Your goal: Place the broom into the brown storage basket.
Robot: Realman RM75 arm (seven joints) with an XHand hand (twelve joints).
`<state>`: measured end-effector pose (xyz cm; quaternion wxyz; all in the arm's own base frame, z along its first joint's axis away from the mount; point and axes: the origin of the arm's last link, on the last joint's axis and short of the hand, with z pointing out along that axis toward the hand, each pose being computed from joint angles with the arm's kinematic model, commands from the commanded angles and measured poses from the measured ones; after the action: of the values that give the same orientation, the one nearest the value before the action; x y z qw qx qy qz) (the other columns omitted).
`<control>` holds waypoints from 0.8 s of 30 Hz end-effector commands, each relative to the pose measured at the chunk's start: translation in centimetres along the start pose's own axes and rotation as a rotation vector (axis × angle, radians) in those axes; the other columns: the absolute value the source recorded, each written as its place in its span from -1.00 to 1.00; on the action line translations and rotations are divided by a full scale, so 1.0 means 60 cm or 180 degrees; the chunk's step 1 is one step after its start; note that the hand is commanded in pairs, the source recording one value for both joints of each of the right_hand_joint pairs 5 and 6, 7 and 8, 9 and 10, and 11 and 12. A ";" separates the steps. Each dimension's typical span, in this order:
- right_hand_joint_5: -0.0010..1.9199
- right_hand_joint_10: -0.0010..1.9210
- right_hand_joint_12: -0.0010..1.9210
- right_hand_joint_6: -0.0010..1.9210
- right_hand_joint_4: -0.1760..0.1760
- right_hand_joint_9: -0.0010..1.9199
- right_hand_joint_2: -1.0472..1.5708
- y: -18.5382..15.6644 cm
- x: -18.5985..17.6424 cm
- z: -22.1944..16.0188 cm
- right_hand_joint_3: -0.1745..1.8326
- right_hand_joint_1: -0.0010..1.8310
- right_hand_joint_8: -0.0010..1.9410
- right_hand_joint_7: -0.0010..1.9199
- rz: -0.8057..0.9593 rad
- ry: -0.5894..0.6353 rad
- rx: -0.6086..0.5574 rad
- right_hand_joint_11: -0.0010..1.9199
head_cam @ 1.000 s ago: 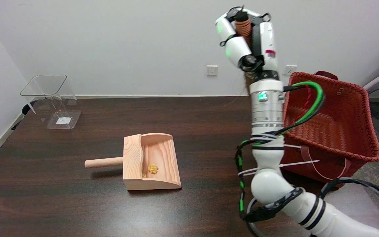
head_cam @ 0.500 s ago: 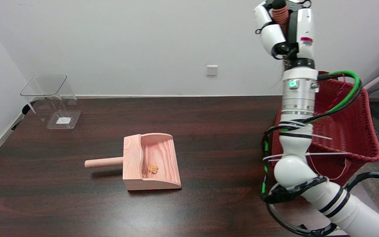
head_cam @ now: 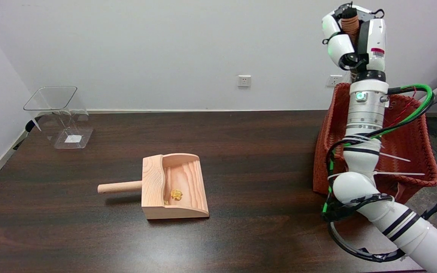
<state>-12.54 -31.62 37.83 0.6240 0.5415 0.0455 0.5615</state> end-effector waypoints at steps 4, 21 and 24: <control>1.00 1.00 1.00 1.00 0.00 1.00 1.00 0.138 0.013 -0.008 -0.07 -0.09 0.98 1.00 -0.0025 -0.0101 -0.0380 1.00; 1.00 1.00 1.00 1.00 0.00 1.00 1.00 0.186 -0.016 -0.054 0.00 -0.10 0.98 1.00 -0.0077 -0.0193 -0.0526 1.00; 1.00 1.00 1.00 1.00 0.00 1.00 1.00 0.187 -0.023 -0.063 -0.01 -0.10 0.98 1.00 -0.0054 -0.0198 -0.0545 1.00</control>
<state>-19.20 -32.76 43.36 0.6655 0.5141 0.0037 0.5411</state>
